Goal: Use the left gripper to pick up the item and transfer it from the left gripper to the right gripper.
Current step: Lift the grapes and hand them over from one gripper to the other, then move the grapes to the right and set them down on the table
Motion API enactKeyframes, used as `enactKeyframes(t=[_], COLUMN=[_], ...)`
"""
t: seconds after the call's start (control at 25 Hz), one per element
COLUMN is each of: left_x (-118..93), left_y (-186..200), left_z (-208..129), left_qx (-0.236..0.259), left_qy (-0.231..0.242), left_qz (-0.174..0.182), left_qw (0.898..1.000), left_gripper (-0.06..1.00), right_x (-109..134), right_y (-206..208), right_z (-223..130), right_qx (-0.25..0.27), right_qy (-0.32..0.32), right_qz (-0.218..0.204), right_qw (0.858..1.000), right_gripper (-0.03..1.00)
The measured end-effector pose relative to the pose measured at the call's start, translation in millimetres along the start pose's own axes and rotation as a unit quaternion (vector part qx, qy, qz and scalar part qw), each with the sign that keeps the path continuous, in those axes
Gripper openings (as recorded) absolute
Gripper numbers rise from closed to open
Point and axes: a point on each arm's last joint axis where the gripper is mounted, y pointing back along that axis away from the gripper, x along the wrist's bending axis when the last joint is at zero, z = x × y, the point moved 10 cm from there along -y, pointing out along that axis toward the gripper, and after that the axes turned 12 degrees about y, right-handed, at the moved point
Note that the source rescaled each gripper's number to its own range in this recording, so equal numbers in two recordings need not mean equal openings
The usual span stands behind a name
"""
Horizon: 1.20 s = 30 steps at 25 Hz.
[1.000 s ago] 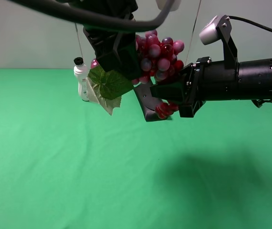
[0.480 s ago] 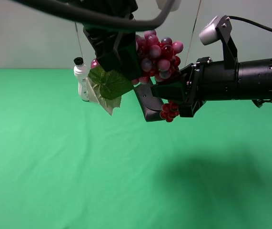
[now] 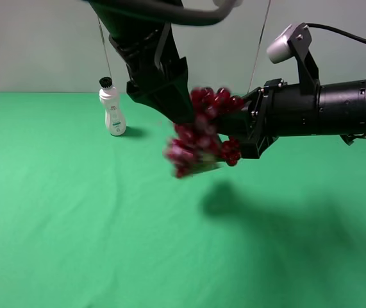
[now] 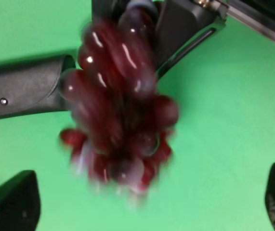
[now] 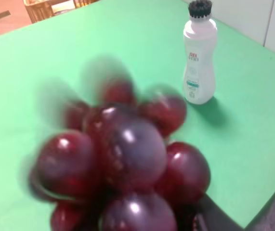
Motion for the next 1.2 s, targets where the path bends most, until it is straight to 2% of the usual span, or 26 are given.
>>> enactKeyframes(t=[0.32,0.56,0.84,1.0,1.2], left_x=[1.7,2.4,17.0,24.4,24.1], left_y=[0.0,1.0,27.2,48.9,76.6], left_z=[-1.3,-4.0,-25.6,-27.1,-34.1], left_qx=[0.004,0.01,0.049,0.034,0.011], left_qy=[0.005,0.062,0.114,0.141,0.161], left_qz=[0.004,0.008,0.067,0.1,0.124], left_qw=[1.0,0.998,0.99,0.984,0.979], left_gripper=[1.0,1.0,1.0,1.0,1.0], right_x=[0.1,0.2,0.2,0.2,0.2], right_y=[0.0,0.0,0.0,0.0,0.0], right_z=[0.1,0.3,0.3,0.3,0.3], right_qx=[0.0,-0.001,-0.001,-0.001,-0.001], right_qy=[0.0,0.0,0.0,0.0,0.0], right_qz=[0.0,0.001,0.001,0.001,0.001], right_qw=[1.0,1.0,1.0,1.0,1.0], right_gripper=[0.02,0.02,0.02,0.0,0.0])
